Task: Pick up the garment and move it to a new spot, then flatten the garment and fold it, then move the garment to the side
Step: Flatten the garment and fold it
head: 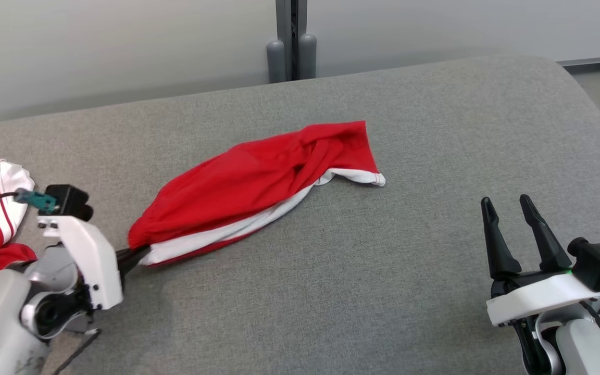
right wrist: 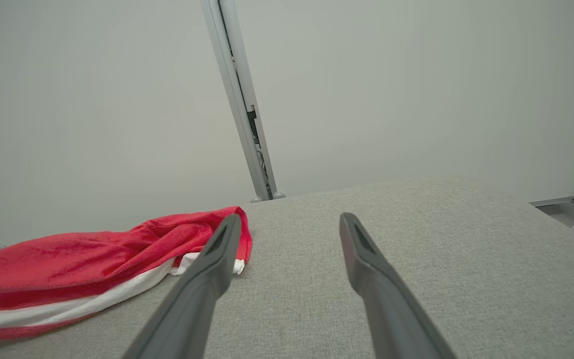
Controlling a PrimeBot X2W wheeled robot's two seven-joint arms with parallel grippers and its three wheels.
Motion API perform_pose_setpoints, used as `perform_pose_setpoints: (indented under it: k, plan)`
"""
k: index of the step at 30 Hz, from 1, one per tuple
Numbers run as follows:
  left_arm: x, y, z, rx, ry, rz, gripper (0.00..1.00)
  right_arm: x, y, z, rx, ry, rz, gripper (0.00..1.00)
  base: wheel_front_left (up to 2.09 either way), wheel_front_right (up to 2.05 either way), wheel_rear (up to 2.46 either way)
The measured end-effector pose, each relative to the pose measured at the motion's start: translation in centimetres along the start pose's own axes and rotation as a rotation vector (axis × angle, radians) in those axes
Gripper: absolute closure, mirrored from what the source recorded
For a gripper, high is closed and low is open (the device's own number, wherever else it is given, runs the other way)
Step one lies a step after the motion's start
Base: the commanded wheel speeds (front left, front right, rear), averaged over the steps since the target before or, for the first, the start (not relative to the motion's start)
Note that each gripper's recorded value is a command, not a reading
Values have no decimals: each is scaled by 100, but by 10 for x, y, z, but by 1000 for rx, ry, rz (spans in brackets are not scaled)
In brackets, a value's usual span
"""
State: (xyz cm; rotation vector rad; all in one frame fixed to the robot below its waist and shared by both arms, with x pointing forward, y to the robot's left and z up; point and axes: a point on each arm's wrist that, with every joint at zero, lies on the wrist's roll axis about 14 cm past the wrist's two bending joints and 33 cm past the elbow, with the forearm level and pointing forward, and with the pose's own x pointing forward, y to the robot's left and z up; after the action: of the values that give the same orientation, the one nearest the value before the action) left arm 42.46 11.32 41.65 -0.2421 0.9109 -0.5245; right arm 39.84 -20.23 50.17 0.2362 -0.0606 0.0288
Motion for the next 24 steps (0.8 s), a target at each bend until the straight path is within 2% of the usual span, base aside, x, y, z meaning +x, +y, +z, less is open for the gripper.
perform_pose_setpoints:
  k: [12, 13, 14, 19, 24]
  plan:
    - [-25, 17, -42, -30, 159, 59, 100, -19, -15, 0, 4, 26, -39, 0, 0, 0, 0]
    - [-25, 17, -42, -30, 159, 59, 75, -19, -15, 0, 4, 26, -39, 0, 0, 0, 0]
    - [-26, 18, -43, -30, 156, 63, 1, -20, -16, 1, 3, 26, -40, 0, 0, 0, 0]
    - [-29, 14, -32, -13, 86, 67, 0, -22, -11, -2, 7, 43, -26, 0, 0, 0, 0]
    - [-41, 14, -2, 56, -72, 93, 0, -19, 2, -9, 28, 60, 6, 0, 0, 0, 0]
